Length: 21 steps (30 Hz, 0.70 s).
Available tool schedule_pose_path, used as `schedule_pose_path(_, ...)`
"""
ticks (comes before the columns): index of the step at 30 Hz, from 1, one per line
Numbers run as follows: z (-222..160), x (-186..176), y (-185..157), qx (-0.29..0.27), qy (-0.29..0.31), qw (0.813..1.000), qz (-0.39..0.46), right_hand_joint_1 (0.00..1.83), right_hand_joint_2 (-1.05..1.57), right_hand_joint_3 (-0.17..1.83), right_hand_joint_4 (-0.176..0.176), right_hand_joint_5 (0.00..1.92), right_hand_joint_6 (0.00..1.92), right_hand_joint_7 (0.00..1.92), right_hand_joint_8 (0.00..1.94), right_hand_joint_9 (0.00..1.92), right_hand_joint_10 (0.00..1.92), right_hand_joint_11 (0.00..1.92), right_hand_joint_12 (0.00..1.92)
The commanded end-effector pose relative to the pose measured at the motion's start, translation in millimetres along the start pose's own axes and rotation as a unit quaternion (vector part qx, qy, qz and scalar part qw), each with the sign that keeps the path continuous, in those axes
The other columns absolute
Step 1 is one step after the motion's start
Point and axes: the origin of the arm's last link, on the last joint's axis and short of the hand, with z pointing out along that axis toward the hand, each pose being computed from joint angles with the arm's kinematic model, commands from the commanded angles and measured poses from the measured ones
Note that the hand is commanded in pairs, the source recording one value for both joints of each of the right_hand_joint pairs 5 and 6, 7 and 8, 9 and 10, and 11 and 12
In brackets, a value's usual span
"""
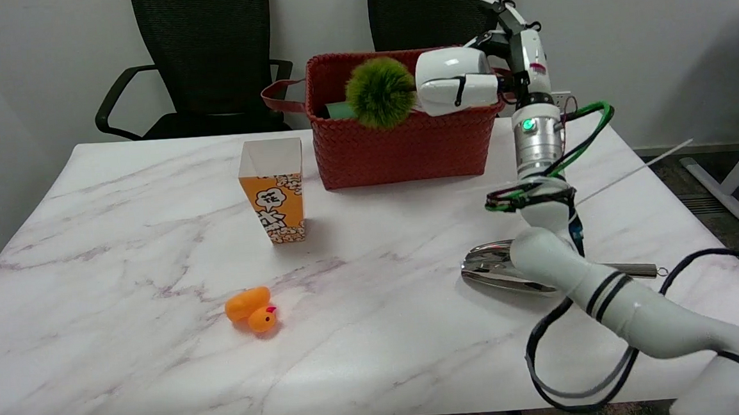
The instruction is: Place the potted plant into the brown storage basket.
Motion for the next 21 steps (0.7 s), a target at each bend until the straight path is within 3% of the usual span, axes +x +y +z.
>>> schedule_pose_path(1, 91.4, -24.4, 3.4, -0.035, 0.0, 0.999, -0.029, 1.08, 0.09, -0.02, 0.0, 0.41, 0.41, 1.22, 1.22, 0.93, 0.93, 0.54, 0.54)
schedule_pose_path(7, 113.8, -38.9, 5.3, -0.067, -0.01, 0.997, -0.048, 1.04, 0.03, -0.17, 0.0, 0.47, 0.47, 1.22, 1.22, 0.92, 0.92, 0.51, 0.51)
schedule_pose_path(13, 129.8, -53.3, -1.7, -0.085, -0.022, 0.993, -0.074, 0.98, 0.11, -0.17, 0.0, 0.56, 0.56, 1.22, 1.22, 0.85, 0.85, 0.5, 0.5)
schedule_pose_path(18, 136.3, -64.0, -1.1, -0.089, -0.065, 0.984, -0.139, 0.93, 0.21, -0.17, 0.0, 0.65, 0.65, 1.2, 1.2, 0.78, 0.78, 0.48, 0.48)
schedule_pose_path(21, 137.2, -68.5, -4.1, -0.066, -0.094, 0.968, -0.224, 0.92, 0.25, -0.17, 0.0, 0.65, 0.65, 1.16, 1.16, 0.73, 0.73, 0.45, 0.45)
